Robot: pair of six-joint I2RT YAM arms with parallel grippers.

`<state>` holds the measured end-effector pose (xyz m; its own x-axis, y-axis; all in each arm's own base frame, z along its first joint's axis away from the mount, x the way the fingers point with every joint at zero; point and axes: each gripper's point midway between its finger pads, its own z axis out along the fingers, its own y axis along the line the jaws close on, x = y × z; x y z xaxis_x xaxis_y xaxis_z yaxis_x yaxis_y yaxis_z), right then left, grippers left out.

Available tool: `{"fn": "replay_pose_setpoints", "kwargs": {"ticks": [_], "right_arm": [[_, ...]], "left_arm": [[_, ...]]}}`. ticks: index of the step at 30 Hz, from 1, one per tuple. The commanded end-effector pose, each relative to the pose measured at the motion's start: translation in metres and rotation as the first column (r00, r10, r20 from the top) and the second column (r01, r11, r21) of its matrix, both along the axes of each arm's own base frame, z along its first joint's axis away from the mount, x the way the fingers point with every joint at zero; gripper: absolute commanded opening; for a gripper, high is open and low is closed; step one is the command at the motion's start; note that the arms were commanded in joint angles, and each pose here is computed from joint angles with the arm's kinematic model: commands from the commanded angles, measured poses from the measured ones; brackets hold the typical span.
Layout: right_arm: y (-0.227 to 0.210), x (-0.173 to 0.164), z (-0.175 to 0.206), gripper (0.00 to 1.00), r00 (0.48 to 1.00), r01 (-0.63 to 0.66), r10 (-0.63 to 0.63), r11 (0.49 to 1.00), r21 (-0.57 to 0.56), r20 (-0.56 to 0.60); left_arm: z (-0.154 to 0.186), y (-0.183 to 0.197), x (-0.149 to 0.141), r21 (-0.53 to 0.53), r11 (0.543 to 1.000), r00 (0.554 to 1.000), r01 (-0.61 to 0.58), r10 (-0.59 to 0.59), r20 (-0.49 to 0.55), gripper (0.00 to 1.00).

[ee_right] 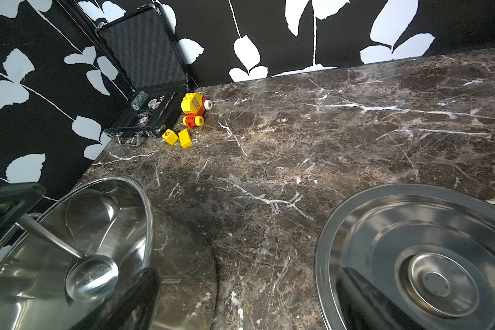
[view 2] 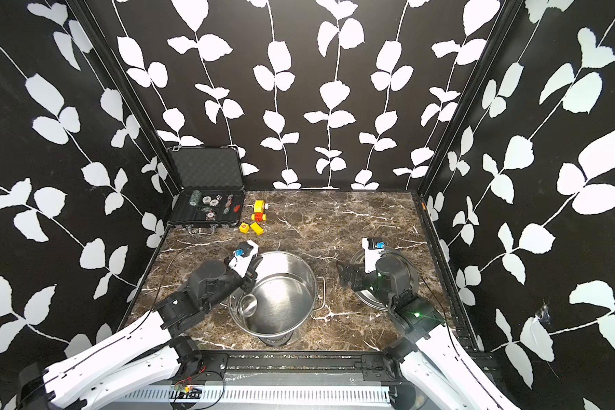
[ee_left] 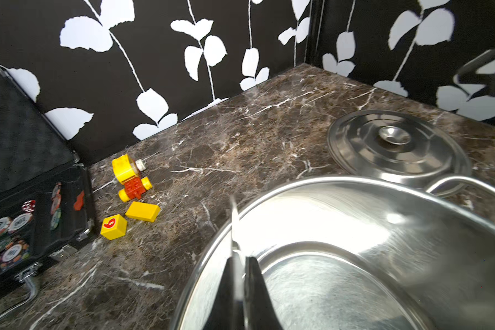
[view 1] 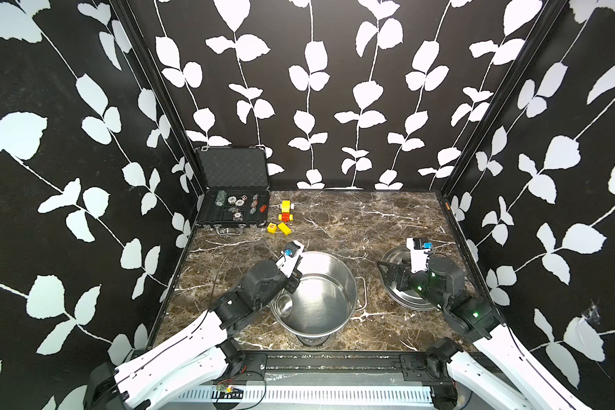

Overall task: Stir the soup with a spoon
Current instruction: Stir the soup in the pan with a stick.

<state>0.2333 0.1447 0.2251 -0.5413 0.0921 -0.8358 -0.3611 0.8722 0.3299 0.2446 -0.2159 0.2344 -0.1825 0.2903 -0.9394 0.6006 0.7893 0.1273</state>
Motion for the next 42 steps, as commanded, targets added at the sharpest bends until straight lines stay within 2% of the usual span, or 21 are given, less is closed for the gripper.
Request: {"fn": "replay_pose_setpoints", "kwargs": {"ticks": [1, 6, 11, 18, 24, 29, 35, 38, 42], "right_arm": [[0.006, 0.003, 0.016, 0.99, 0.999, -0.022, 0.021, 1.000, 0.017, 0.040], [0.005, 0.003, 0.016, 0.99, 0.999, -0.018, 0.017, 1.000, 0.011, 0.037], [0.004, 0.002, 0.018, 0.99, 0.999, -0.014, 0.014, 1.000, 0.013, 0.037], [-0.003, 0.001, 0.021, 0.99, 0.999, 0.013, -0.013, 1.000, 0.003, 0.032], [-0.008, -0.001, 0.021, 0.99, 0.999, 0.039, -0.039, 0.999, -0.006, 0.017], [-0.009, -0.001, 0.023, 0.99, 0.999, 0.044, -0.044, 0.999, -0.007, 0.022], [-0.008, -0.001, 0.022, 0.99, 0.999, 0.037, -0.037, 0.999, -0.004, 0.020], [-0.008, -0.001, 0.024, 0.99, 0.999, 0.040, -0.040, 0.999, 0.003, 0.022], [-0.007, 0.000, 0.027, 0.99, 0.999, 0.037, -0.037, 0.999, 0.013, 0.025]], "left_arm": [[0.043, -0.005, 0.022, -0.033, 0.998, 0.992, -0.047, 0.051, 0.115, 0.00], [0.044, -0.044, 0.032, -0.015, 0.997, 0.990, 0.071, -0.069, 0.122, 0.00], [0.043, -0.094, 0.034, -0.043, 0.966, 0.963, 0.254, -0.249, 0.107, 0.00], [0.051, -0.160, 0.026, -0.187, 0.863, 0.883, 0.469, -0.458, 0.099, 0.00], [0.051, -0.197, -0.013, -0.159, 0.779, 0.795, 0.606, -0.592, 0.130, 0.00], [0.049, -0.196, -0.051, -0.156, 0.714, 0.731, 0.682, -0.672, 0.123, 0.00], [0.027, -0.172, -0.093, -0.178, 0.660, 0.676, 0.729, -0.736, 0.039, 0.00], [0.020, -0.157, -0.109, -0.203, 0.652, 0.667, 0.731, -0.745, 0.011, 0.00], [0.014, -0.134, -0.120, -0.229, 0.668, 0.685, 0.708, -0.728, -0.005, 0.00]]}}
